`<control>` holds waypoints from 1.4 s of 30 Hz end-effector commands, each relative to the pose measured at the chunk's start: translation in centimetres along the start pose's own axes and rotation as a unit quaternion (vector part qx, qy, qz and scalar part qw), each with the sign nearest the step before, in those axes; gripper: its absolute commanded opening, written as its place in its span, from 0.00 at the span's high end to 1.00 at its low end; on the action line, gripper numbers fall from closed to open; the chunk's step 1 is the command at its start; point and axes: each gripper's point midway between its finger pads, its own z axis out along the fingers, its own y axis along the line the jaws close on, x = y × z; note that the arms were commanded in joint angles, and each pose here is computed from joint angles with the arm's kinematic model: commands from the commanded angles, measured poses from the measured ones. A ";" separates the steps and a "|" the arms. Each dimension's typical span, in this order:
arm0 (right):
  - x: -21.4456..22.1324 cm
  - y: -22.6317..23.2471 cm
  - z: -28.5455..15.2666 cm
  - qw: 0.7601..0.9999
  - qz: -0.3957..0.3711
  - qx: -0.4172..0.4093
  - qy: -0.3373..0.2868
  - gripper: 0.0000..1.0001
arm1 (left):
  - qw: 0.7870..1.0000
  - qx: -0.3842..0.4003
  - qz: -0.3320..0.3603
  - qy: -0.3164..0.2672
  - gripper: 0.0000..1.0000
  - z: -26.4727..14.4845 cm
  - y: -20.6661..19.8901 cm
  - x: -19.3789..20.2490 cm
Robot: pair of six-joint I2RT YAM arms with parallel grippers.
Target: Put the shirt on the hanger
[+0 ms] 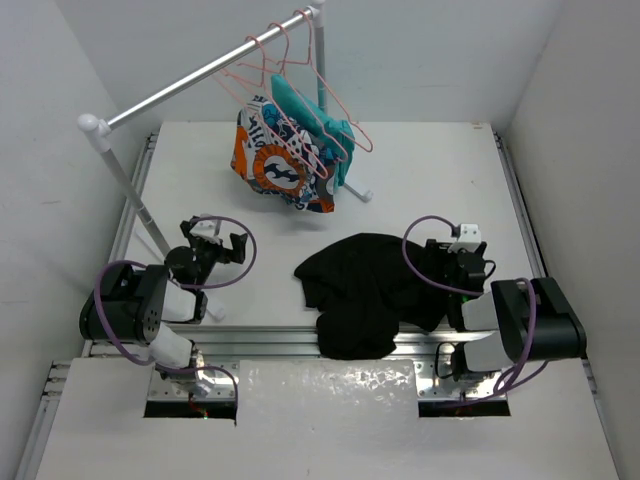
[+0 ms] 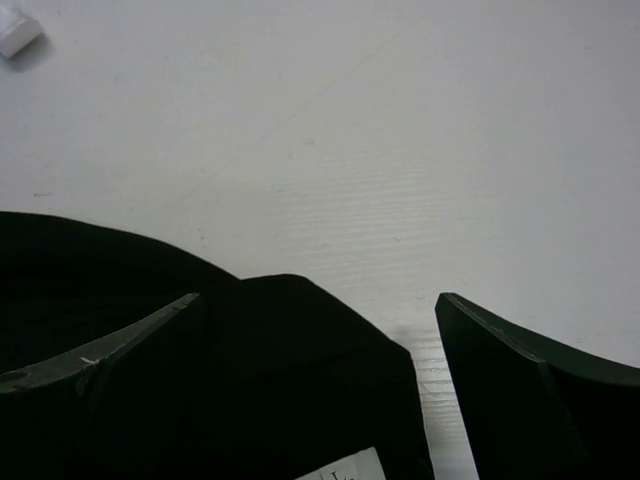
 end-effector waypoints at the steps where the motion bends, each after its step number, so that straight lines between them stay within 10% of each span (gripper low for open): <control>1: -0.8 -0.7 -1.1 0.999 0.012 0.019 -0.027 0.01 | 0.998 -0.001 0.012 -0.056 0.00 0.6 0.4 -3.1; 8: -6.2 -1.6 -1.0 0.991 0.107 0.074 -0.009 0.01 | 0.998 0.025 0.026 -0.052 0.00 0.6 -0.4 -3.5; 12: -10.5 4.0 -2.8 0.992 0.088 -0.085 0.040 0.01 | 0.997 0.021 0.031 -0.068 0.00 -0.2 -0.5 -3.8; 18: -11.3 8.2 -6.4 0.967 0.102 -0.206 0.108 0.40 | 0.984 0.137 0.090 -0.073 0.01 1.3 -3.0 -15.5; 28: -5.7 15.3 -11.7 0.905 0.089 -0.355 0.218 0.23 | 0.943 0.290 0.116 0.117 0.14 -4.6 -11.7 -7.9; 38: 2.6 17.9 -12.3 0.894 -0.075 -0.331 0.293 0.21 | 0.923 0.340 0.114 0.142 0.15 -6.2 -13.1 -8.2; 42: 4.9 18.6 -12.4 0.878 -0.120 -0.335 0.320 0.62 | 0.923 0.329 0.118 0.162 0.15 -6.2 -12.6 -7.5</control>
